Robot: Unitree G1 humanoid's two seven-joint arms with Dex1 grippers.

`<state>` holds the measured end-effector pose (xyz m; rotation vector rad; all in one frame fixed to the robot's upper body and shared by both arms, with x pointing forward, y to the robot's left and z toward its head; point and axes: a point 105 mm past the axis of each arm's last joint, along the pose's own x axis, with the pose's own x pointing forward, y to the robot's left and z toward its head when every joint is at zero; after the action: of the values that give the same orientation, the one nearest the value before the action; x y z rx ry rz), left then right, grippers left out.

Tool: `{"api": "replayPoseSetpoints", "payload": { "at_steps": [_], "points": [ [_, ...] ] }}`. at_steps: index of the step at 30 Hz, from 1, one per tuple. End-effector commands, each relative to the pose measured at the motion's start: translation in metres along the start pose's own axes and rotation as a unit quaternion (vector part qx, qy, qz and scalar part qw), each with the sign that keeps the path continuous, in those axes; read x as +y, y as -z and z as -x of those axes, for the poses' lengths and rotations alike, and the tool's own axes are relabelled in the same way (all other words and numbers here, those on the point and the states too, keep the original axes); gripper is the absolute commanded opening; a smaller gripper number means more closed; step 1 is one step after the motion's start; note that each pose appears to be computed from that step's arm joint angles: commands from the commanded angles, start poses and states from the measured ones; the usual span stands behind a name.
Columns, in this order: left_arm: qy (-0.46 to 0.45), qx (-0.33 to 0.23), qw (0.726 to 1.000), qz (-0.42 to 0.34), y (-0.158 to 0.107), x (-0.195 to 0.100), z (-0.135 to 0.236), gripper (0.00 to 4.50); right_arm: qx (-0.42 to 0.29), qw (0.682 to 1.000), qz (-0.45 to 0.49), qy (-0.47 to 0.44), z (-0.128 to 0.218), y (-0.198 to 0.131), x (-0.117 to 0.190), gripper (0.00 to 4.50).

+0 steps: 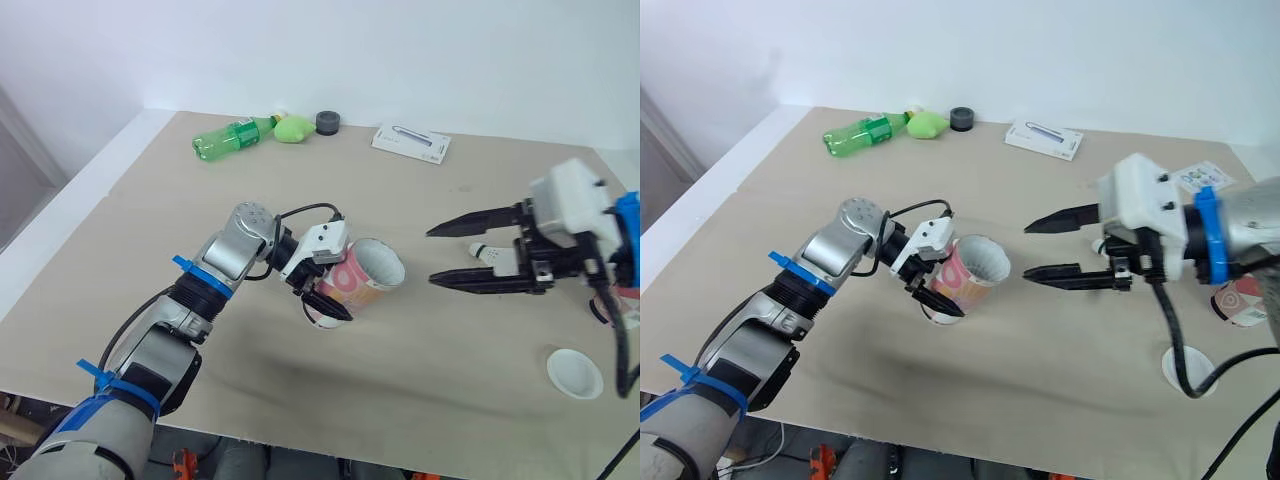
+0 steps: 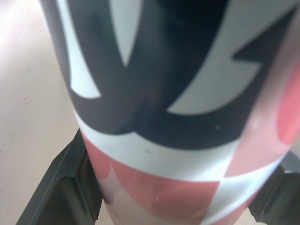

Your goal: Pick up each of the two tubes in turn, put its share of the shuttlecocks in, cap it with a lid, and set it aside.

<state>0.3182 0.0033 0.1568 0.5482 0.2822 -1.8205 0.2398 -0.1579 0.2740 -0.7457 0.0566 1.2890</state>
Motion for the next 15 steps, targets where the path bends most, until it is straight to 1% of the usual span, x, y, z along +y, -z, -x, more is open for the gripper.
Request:
{"api": "replayPoseSetpoints", "payload": {
  "at_steps": [1,2,4,7,9,11,15],
  "points": [
    [-0.007,0.0,1.0,-0.011,-0.004,0.002,0.0,3.32,0.076,0.965,-0.139,0.207,0.055,0.076,-0.02,2.8],
    [-0.007,0.0,1.0,-0.011,-0.004,0.001,0.0,3.32,0.088,0.951,-0.167,0.244,0.065,0.098,-0.02,2.8],
    [-0.007,0.001,1.0,-0.01,-0.003,0.001,0.001,3.32,0.091,0.931,-0.203,0.29,0.077,0.123,-0.017,2.8],
    [-0.009,0.002,1.0,-0.009,-0.002,0.001,0.002,3.32,0.102,0.905,-0.268,0.314,0.083,0.164,-0.002,2.8],
    [-0.01,0.003,1.0,-0.008,-0.002,0.001,0.002,3.32,0.113,0.888,-0.295,0.334,0.085,0.188,0.001,2.8],
    [-0.011,0.004,1.0,-0.008,-0.002,0.001,0.004,3.32,0.11,0.875,-0.321,0.346,0.084,0.204,-0.001,2.8],
    [-0.017,0.006,1.0,-0.006,-0.001,0.002,0.006,3.32,0.108,0.866,-0.331,0.359,0.078,0.221,-0.014,2.8]
  ]
}}
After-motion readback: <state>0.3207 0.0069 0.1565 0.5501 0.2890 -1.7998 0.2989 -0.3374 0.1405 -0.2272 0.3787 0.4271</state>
